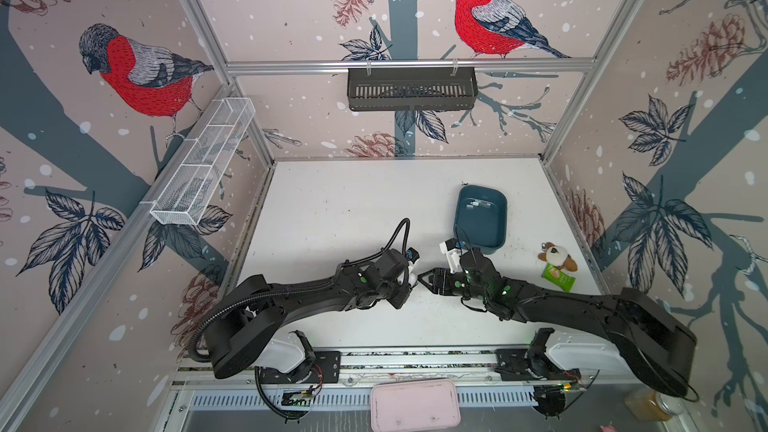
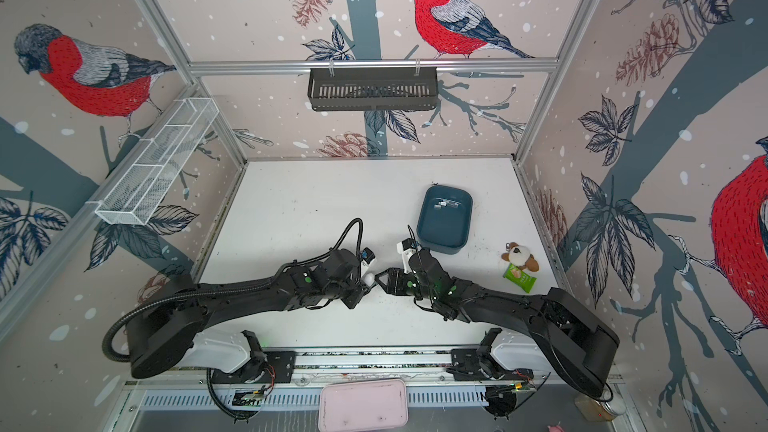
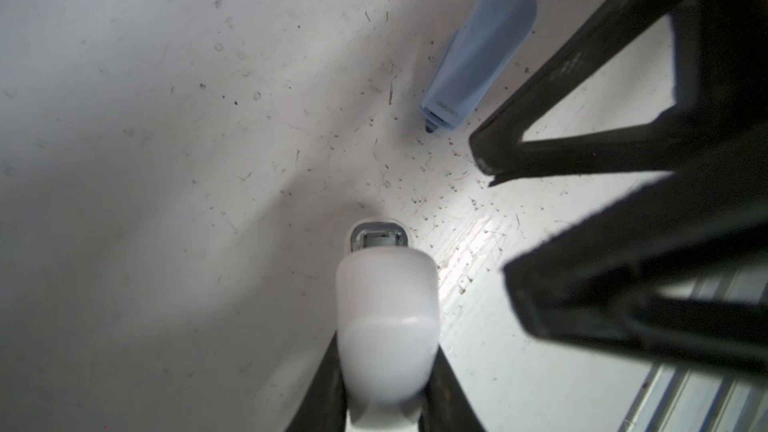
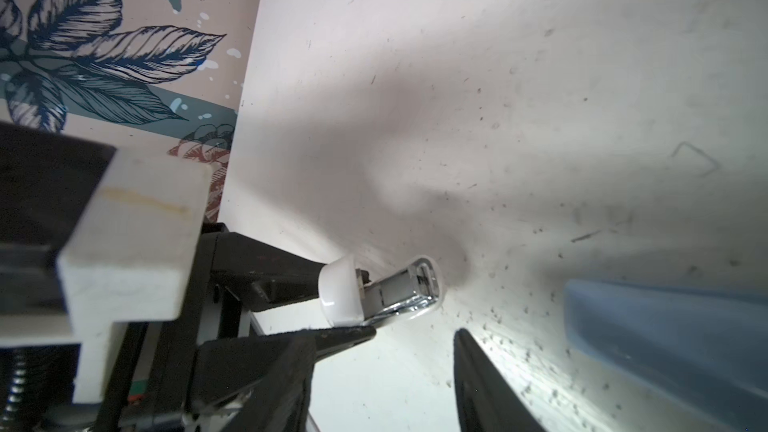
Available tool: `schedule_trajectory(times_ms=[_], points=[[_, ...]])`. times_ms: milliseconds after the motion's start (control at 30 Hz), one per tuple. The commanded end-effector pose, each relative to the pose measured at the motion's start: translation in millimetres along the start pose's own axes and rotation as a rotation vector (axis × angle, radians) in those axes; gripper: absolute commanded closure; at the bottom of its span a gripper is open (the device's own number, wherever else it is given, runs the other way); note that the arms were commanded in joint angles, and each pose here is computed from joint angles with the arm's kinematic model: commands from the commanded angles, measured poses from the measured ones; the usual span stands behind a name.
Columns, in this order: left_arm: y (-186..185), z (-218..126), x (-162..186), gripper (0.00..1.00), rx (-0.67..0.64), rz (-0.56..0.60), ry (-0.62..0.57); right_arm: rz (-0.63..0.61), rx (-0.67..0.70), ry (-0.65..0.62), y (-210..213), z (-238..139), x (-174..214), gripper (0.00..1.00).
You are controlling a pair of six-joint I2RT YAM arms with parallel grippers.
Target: Load the staples into the stapler
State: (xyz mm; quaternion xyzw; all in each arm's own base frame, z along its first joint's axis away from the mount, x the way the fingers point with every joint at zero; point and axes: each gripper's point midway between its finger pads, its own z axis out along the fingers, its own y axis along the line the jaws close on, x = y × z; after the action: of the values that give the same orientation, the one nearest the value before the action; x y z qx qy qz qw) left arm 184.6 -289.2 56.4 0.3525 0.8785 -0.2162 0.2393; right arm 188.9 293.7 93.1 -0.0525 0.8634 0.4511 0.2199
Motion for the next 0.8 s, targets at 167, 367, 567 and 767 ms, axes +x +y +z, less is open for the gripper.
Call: schedule_trajectory(times_ms=[167, 367, 567, 767], points=[[-13.7, -10.2, -21.8, 0.77, 0.063, -0.015, -0.083, 0.062, -0.098, -0.003, 18.2, 4.2, -4.4, 0.22], [-19.9, -21.4, -35.4, 0.77, 0.088, -0.021, -0.143, 0.092, -0.086, -0.008, 13.6, 7.1, -4.0, 0.17], [-28.7, -24.4, -39.3, 0.77, 0.138, -0.023, -0.157, 0.101, -0.115, -0.041, 20.1, 6.8, -12.0, 0.31], [-29.4, -18.5, -36.3, 0.77, 0.145, -0.031, -0.139, 0.086, -0.086, -0.052, 18.7, 5.6, -15.8, 0.51]])
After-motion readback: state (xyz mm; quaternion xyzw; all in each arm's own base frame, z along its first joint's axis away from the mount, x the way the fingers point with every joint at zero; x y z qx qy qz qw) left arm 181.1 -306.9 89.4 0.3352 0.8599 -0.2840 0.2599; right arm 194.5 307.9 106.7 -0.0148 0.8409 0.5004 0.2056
